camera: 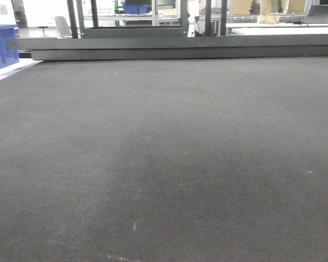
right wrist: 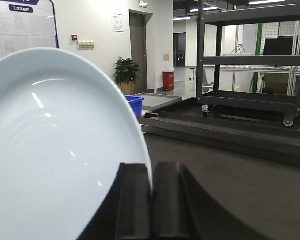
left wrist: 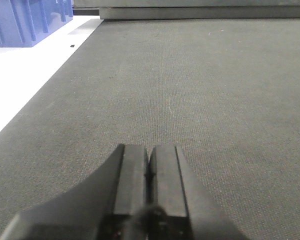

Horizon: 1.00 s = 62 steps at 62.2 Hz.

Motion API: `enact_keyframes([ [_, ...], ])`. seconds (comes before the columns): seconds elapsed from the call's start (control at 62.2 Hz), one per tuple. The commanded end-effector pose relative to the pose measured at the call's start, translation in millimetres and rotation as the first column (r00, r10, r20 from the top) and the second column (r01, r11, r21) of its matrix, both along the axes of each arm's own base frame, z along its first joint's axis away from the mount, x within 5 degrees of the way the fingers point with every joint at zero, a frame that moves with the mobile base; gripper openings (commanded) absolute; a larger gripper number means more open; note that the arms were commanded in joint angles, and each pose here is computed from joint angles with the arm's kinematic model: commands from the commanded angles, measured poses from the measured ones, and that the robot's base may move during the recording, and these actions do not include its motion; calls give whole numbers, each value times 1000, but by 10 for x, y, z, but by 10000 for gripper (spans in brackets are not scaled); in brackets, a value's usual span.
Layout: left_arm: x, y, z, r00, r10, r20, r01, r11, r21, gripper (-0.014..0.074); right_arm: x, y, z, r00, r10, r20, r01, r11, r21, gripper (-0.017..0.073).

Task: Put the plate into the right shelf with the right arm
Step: 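Drive the base away from the table holding the plate in the right gripper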

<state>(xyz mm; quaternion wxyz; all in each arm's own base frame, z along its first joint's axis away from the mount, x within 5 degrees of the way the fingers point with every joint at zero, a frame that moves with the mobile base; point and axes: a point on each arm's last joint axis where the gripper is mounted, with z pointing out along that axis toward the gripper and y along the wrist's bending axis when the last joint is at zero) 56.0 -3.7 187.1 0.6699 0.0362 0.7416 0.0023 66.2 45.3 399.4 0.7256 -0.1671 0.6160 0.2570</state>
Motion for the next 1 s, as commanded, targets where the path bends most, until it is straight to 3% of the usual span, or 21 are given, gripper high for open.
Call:
enact_keyframes([
  [0.0, 0, 12, 54, 996, 13, 83, -12, 1000, -13, -47, -51, -7, 173, 993, 19, 115, -25, 998, 50, 37],
  [0.981, 0, 12, 54, 996, 13, 83, -12, 1000, -13, -47, -36, 2, 153, 995, 18, 103, -22, 999, 43, 37],
])
